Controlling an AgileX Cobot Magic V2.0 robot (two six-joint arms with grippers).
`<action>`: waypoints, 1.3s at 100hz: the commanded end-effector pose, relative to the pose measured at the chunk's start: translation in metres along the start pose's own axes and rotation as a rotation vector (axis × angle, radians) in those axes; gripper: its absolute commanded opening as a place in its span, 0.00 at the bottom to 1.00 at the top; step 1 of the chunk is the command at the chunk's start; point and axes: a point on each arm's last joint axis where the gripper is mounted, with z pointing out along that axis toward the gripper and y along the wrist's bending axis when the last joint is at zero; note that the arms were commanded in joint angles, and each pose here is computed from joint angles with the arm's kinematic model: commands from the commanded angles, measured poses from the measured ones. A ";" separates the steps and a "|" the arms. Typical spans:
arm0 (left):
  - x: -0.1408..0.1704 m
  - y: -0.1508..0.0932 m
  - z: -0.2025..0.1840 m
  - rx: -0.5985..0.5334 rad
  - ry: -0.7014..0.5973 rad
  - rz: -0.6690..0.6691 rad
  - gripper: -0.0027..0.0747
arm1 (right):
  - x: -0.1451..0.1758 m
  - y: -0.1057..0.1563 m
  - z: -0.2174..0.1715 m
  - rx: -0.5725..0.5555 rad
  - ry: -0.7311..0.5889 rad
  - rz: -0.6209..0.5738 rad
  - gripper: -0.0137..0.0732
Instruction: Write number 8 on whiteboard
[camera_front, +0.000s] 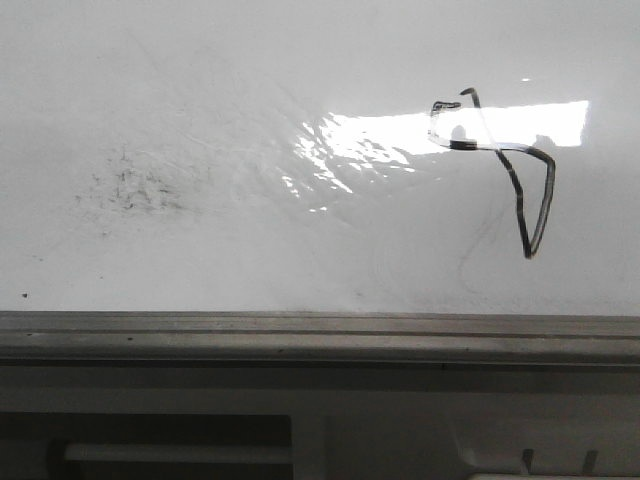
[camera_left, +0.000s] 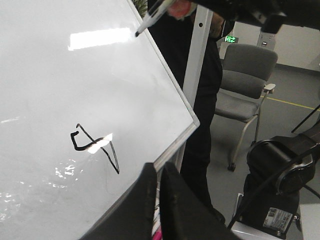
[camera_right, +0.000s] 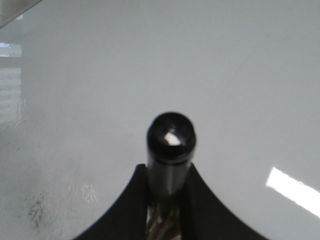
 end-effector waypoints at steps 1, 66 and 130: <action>-0.013 0.002 0.003 -0.034 -0.066 -0.036 0.01 | -0.010 -0.004 -0.013 0.007 -0.022 -0.005 0.08; 0.010 -0.015 0.084 0.065 0.262 0.103 0.52 | 0.043 0.057 0.015 -0.423 0.187 0.216 0.08; 0.022 -0.045 0.092 0.225 0.323 0.218 0.52 | 0.032 0.096 0.039 -0.578 0.074 0.181 0.08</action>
